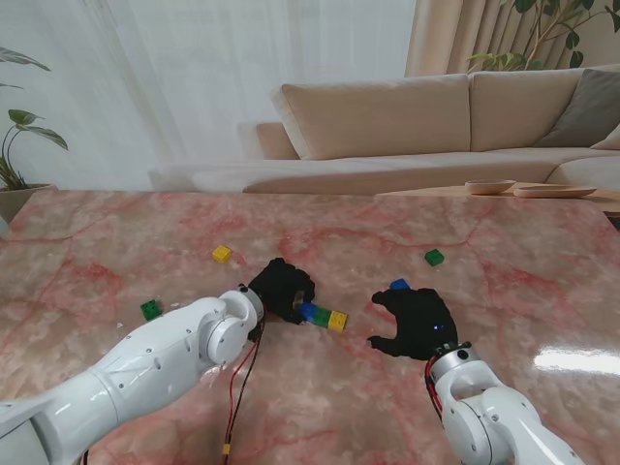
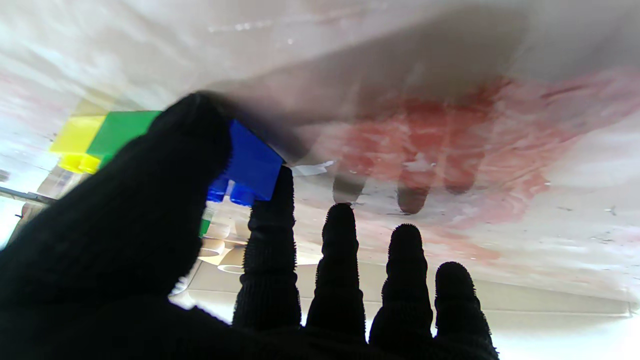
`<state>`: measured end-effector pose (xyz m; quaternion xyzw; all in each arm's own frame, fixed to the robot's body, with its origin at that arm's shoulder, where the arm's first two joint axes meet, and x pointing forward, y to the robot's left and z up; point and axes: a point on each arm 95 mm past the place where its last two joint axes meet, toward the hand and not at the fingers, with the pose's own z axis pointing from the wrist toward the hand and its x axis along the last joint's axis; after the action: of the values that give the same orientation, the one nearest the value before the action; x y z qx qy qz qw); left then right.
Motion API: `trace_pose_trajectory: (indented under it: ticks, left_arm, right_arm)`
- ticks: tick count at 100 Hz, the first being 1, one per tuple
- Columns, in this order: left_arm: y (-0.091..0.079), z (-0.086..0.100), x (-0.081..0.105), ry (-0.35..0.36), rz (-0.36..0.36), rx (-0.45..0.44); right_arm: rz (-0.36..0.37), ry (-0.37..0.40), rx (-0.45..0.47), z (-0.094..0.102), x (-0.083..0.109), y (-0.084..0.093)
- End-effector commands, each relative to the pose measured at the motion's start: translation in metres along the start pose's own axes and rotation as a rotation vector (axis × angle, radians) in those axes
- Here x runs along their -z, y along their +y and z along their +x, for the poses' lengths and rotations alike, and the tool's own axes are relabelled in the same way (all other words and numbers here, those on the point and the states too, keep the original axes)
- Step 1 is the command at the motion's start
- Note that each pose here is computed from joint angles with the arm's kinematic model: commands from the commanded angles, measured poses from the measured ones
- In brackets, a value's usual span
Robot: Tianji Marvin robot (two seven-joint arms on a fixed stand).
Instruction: Build a two-level staggered structure with toy bricks
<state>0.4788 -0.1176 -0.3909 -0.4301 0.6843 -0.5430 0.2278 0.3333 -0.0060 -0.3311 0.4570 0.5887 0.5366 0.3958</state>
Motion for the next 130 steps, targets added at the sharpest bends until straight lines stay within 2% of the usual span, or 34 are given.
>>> trace_pose_trajectory:
  ticks: [1,92,114,130]
  left_arm:
    - [0.017,-0.003,0.004,-0.006,-0.046,-0.002]
    - [0.021,-0.006,0.011,0.013,-0.079,-0.010]
    - [0.021,-0.007,0.013,0.028,-0.080,0.021]
    - [0.017,-0.007,0.018,0.034,-0.056,0.060]
  right_arm:
    - [0.022,-0.005,-0.004,0.000,0.002,-0.005]
    - [0.021,0.001,-0.005,0.002,0.000,-0.004]
    - [0.018,0.001,-0.003,0.002,0.000,-0.003]
    - [0.017,-0.002,-0.002,0.002,0.000,-0.003]
